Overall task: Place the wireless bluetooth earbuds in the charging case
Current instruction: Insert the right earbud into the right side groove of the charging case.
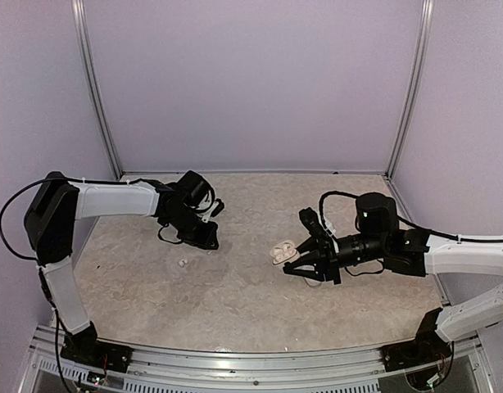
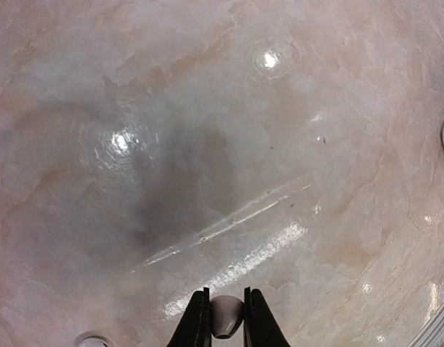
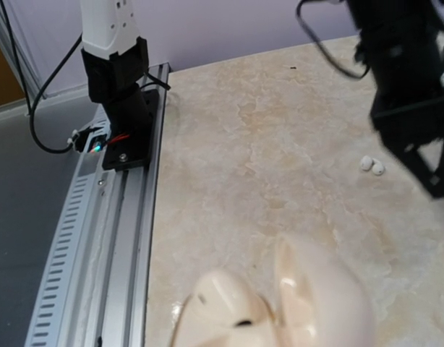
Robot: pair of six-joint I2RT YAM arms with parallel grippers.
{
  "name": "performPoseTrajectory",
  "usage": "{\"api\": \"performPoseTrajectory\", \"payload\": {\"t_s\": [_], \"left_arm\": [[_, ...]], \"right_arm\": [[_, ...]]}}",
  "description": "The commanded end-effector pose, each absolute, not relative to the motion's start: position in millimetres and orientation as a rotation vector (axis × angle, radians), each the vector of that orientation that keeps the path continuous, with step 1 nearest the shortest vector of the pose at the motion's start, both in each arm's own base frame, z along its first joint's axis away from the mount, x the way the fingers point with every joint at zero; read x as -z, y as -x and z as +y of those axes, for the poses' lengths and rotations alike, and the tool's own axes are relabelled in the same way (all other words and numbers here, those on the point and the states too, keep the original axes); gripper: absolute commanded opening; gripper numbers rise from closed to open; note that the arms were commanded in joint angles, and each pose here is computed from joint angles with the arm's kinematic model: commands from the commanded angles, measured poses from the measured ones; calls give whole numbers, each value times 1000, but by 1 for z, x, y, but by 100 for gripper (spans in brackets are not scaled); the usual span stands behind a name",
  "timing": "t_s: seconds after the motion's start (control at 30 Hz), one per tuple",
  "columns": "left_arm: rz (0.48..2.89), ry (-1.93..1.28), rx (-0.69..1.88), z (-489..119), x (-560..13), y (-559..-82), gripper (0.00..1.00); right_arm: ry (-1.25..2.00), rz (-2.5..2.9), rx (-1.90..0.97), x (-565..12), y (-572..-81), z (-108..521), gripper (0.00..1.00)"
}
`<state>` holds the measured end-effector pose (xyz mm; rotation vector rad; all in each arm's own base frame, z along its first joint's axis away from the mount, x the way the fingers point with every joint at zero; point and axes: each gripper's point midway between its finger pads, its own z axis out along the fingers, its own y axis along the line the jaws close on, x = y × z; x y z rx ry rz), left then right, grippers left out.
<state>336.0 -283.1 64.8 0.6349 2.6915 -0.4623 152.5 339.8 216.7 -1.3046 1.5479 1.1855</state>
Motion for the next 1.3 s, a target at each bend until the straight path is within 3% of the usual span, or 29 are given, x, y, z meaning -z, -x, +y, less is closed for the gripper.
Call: {"api": "performPoseTrajectory", "payload": {"t_s": [0.0,0.27,0.73,1.03,1.27], "left_arm": [[2686,-581,569,-298,-64,-318,8],[2375,-544,781,-315,-136,-320,7],[1692,-608,1104,-351,-322,-253,7],[1491,-626,1223,-367,-374,-206,7],[1465,-671,1272,-402,-375,-189,7]], "right_arm": [[1290,1508,-1166,-231,-156,338,0],[1249,1493,-1130,-231,-165,339,0],[1107,1265,-948,-274,-202,347,0],[1044,1175,-877,-286,-214,350,0],[1071,1094,-857,-292,-202,360,0]]}}
